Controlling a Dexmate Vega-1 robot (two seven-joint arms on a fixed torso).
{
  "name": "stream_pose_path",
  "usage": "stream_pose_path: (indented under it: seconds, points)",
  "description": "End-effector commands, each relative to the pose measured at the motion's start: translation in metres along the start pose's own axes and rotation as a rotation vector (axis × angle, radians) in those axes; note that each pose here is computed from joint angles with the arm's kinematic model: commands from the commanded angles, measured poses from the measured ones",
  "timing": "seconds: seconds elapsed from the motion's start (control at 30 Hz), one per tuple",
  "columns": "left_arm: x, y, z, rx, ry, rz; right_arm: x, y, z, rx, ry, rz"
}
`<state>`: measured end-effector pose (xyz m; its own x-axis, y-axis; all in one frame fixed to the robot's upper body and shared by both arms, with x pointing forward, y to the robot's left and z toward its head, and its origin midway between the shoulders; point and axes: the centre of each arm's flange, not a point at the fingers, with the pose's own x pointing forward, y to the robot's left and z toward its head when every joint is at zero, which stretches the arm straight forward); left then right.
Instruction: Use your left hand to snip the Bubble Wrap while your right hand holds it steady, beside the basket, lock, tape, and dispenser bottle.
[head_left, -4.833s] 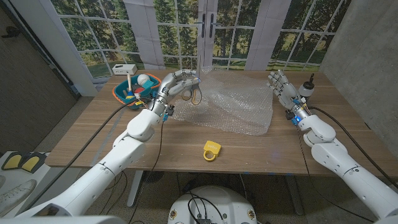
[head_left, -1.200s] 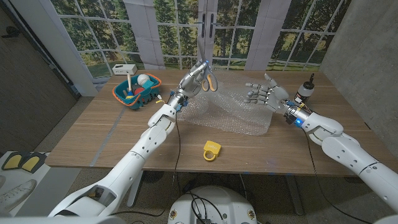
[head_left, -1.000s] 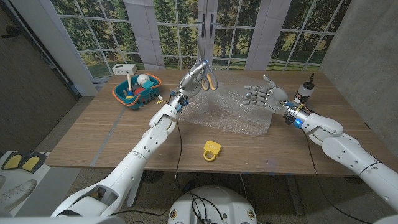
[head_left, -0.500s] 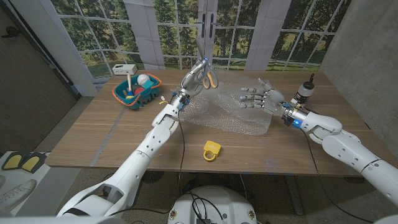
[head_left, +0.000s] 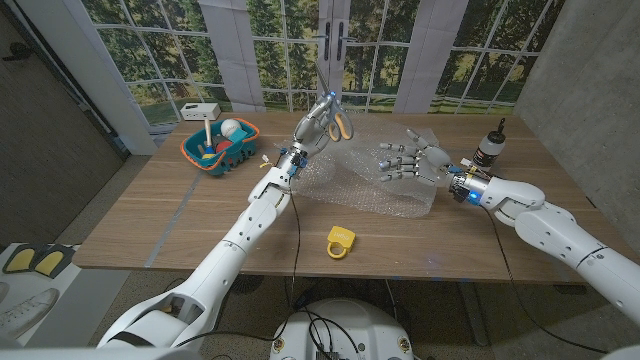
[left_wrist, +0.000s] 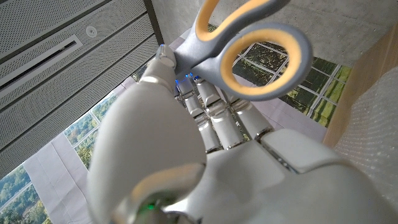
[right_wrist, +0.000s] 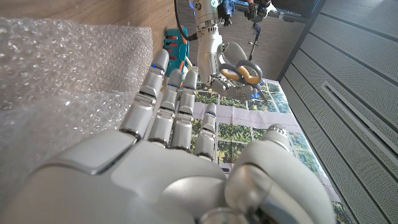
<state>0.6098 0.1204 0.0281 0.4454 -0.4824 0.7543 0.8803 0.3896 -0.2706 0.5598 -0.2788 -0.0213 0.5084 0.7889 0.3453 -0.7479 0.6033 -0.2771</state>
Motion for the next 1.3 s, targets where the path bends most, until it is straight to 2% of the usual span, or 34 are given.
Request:
stream_pose_path:
  seconds: [0.03,0.47,0.9,1.3]
  points:
    - [0.001,-0.004,-0.006,-0.015,0.011,-0.015,0.010,0.006,-0.003,0.029,-0.003,0.022]
    - [0.005,-0.011,-0.016,-0.064,0.006,-0.051,0.017,0.012,-0.006,0.037,0.009,0.041]
    - [0.008,-0.014,-0.021,-0.074,0.012,-0.059,0.025,0.020,-0.001,0.049,0.007,0.037]
    - [0.014,-0.016,-0.034,-0.109,0.031,-0.075,0.034,0.030,0.004,0.049,-0.004,0.114]
